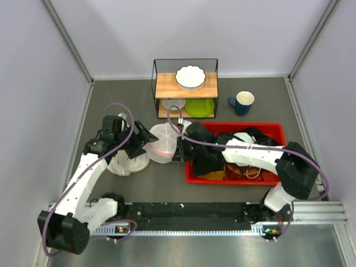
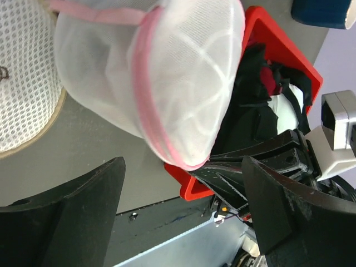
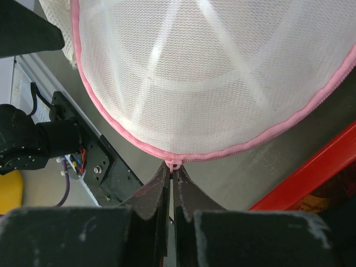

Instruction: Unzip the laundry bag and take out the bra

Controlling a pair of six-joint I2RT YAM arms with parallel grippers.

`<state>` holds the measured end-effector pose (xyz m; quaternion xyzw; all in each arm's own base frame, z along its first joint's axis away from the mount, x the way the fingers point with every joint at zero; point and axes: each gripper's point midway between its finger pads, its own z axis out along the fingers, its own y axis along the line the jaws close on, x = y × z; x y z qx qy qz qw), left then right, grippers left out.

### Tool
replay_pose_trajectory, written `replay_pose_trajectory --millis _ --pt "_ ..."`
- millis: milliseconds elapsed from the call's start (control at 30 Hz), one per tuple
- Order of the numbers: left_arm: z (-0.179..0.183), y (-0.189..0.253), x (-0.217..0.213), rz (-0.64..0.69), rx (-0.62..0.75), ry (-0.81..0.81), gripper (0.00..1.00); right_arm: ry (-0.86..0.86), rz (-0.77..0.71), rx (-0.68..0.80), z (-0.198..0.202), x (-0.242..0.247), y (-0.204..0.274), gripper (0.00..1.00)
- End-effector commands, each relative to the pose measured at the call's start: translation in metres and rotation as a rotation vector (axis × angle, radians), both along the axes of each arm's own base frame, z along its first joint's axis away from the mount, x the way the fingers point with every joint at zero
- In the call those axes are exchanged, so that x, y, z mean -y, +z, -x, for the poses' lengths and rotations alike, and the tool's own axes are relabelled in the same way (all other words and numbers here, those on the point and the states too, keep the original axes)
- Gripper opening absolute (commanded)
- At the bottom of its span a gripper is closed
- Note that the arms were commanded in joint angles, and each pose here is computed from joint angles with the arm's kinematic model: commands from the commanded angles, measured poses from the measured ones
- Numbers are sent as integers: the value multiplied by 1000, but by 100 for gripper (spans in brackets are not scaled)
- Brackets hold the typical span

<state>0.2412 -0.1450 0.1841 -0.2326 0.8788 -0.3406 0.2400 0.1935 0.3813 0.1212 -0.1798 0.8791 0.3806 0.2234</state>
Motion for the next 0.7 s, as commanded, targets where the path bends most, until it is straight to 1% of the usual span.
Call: replay_pose_trajectory --millis 0,100,167,233,267,367,400,500,533,567,600,667 --pt "4 -4 -1 9 -36 37 91 20 -68 35 -4 -18 23 0" --pt "9 -6 2 18 -29 40 91 15 -67 32 -5 -19 22 0" --pt "11 -16 1 7 -42 35 91 18 -69 28 -4 -20 22 0" --pt "10 -25 6 22 -67 18 89 21 -69 28 -4 -20 21 0" --pt "6 -21 11 51 -50 13 88 23 -68 26 -3 -20 20 0" --pt "1 -25 23 81 -58 8 81 20 -65 31 -4 -19 20 0" --pt "-3 -22 26 89 -40 2 78 20 -65 31 -4 -19 20 0" --pt "-10 -18 31 70 -22 -29 61 15 -56 31 -5 -18 18 0" --pt "-12 -18 30 53 -26 -34 34 14 -49 30 -4 -16 17 0" --pt "-13 -17 29 28 -11 -55 15 16 -32 46 -5 -12 16 0" --pt "-17 -10 27 17 3 -55 0 -14 -1 70 -11 -5 13 0" --pt "-18 -10 24 -11 1 -77 0 -47 13 114 -14 7 21 0"
